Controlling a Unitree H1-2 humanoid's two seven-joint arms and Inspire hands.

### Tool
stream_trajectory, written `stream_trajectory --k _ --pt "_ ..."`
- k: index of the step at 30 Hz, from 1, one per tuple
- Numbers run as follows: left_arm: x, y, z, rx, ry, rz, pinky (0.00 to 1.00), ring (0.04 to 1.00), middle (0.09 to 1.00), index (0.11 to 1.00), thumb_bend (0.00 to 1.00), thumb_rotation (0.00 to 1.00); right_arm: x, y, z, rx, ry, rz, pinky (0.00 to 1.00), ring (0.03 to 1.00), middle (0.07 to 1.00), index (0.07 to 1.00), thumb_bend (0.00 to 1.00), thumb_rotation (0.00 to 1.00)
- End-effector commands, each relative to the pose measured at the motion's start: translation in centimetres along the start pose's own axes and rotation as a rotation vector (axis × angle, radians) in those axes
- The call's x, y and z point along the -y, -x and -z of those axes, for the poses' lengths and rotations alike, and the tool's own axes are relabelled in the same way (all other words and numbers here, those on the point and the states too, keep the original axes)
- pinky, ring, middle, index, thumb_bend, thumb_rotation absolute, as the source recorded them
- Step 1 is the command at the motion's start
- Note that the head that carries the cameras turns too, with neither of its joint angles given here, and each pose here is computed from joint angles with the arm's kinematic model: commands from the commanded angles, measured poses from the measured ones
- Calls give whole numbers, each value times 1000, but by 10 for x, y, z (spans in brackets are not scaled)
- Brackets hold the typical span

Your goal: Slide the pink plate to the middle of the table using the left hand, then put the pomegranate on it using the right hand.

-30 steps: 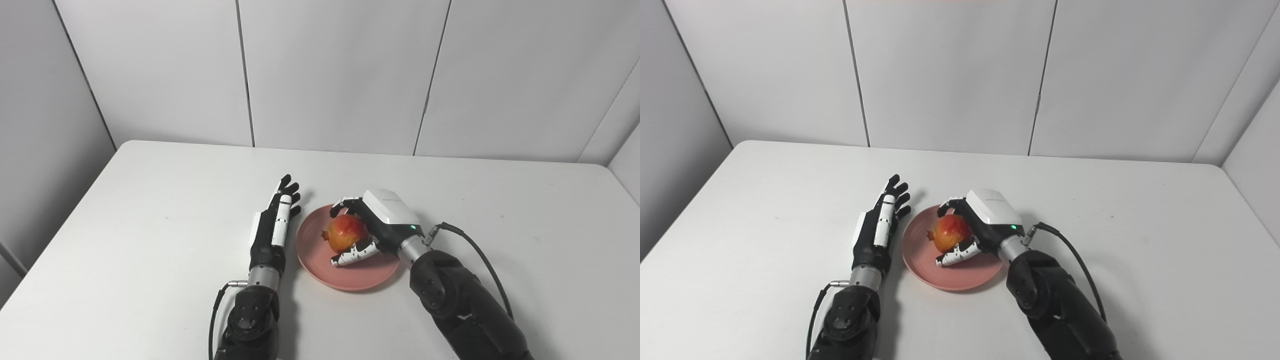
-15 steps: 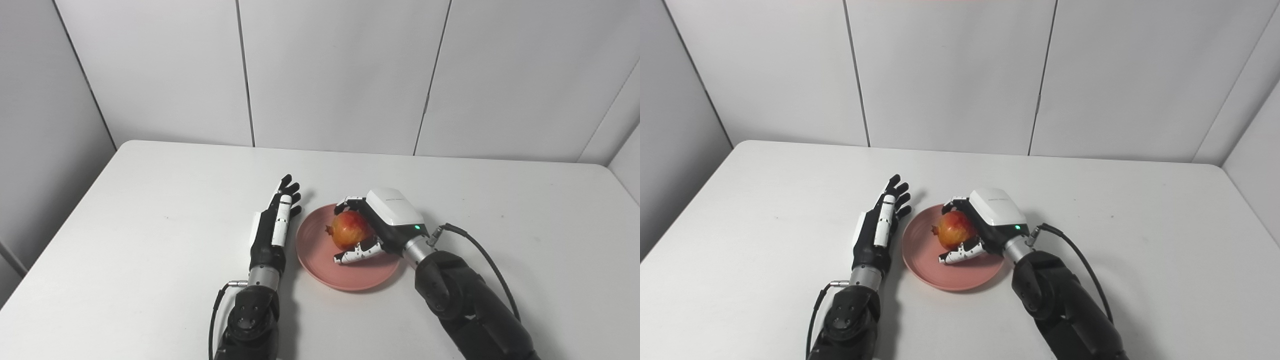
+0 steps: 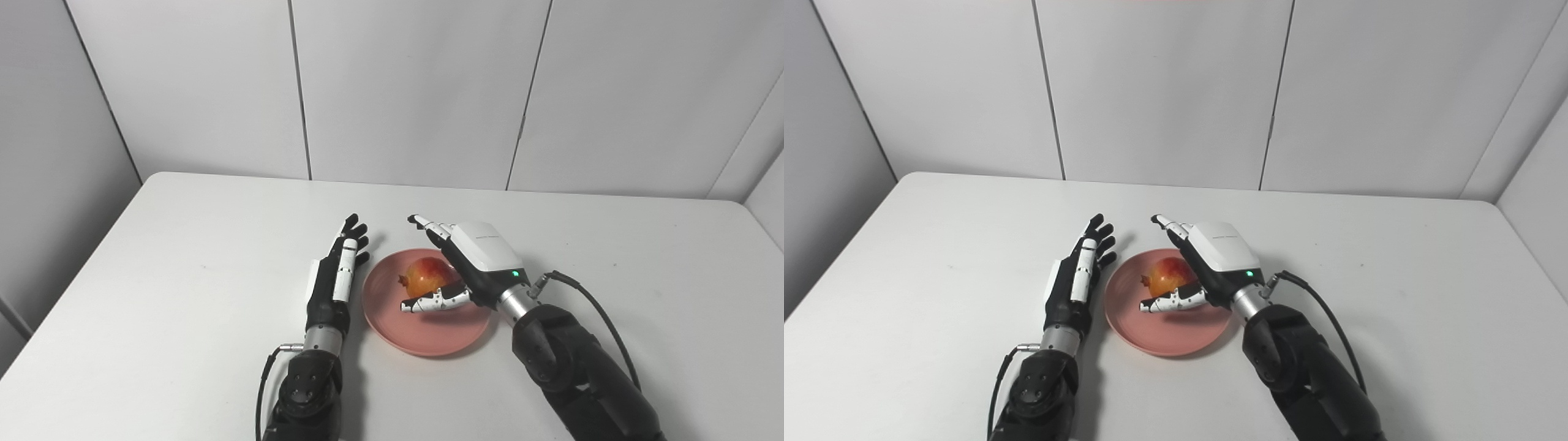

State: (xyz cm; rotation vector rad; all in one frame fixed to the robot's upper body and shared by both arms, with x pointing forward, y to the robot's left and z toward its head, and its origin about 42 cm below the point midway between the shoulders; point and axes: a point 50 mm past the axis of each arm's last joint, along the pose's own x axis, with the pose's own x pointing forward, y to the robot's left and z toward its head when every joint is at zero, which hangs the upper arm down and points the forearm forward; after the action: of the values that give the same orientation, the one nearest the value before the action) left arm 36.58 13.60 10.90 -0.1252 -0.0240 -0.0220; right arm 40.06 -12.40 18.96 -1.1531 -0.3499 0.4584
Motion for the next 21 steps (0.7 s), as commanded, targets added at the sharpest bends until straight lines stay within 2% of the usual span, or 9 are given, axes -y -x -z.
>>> stream_trajectory --k 1,9,18,21 --pt "4 0 -1 -12 4 12 890 914 916 909 407 1000 22 -6 -9 86 30 74 867 906 922 963 905 603" --pt "3 0 -1 -18 9 13 901 919 921 916 416 1000 26 -4 -10 100 35 100 910 950 968 994 958 675" --pt "1 0 -1 -18 22 -2 873 916 916 903 408 1000 56 3 -13 164 41 233 962 997 1000 1000 983 792" --pt "1 0 0 -14 20 1 874 911 919 907 408 1000 65 8 -10 155 -14 262 951 995 1000 1000 983 831"
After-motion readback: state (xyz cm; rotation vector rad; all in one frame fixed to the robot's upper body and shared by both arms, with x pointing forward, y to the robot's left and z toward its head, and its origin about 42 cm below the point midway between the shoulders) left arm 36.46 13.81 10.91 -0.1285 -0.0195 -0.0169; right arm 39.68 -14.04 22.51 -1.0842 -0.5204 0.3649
